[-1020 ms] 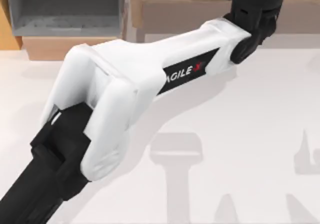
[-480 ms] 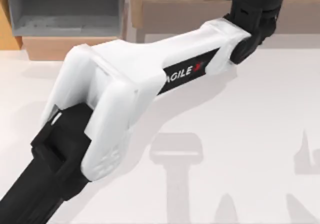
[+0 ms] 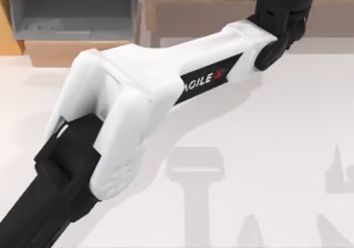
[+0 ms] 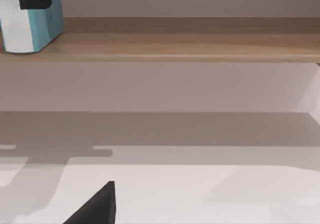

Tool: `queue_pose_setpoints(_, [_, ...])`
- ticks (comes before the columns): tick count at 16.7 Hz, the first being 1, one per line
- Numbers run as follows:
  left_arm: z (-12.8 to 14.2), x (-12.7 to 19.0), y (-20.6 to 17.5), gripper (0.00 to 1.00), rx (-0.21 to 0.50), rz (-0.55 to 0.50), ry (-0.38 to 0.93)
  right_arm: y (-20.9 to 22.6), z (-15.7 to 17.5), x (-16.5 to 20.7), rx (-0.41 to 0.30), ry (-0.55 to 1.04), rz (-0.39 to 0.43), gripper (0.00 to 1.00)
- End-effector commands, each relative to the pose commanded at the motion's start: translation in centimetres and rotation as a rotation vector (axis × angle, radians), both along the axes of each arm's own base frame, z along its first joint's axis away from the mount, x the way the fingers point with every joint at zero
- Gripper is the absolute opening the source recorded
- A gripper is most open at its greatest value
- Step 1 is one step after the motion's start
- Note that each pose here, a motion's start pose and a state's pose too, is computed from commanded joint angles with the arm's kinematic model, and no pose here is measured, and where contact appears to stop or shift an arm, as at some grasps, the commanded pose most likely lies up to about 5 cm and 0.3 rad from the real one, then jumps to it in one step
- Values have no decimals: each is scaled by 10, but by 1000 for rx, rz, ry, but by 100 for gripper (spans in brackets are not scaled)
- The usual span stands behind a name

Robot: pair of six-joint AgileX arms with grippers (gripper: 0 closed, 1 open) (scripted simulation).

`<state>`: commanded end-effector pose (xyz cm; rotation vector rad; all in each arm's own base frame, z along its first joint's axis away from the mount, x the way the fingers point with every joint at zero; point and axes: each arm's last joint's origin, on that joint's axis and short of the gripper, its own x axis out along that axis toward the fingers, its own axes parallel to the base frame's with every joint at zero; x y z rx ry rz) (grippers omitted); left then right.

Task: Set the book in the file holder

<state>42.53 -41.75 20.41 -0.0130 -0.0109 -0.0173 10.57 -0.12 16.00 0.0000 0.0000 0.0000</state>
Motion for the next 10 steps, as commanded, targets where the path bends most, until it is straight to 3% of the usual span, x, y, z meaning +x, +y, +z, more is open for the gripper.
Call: queue_pose_setpoints(10, [15, -2, -2, 0, 0, -4, -1, 0, 0, 0, 0, 0, 0, 100])
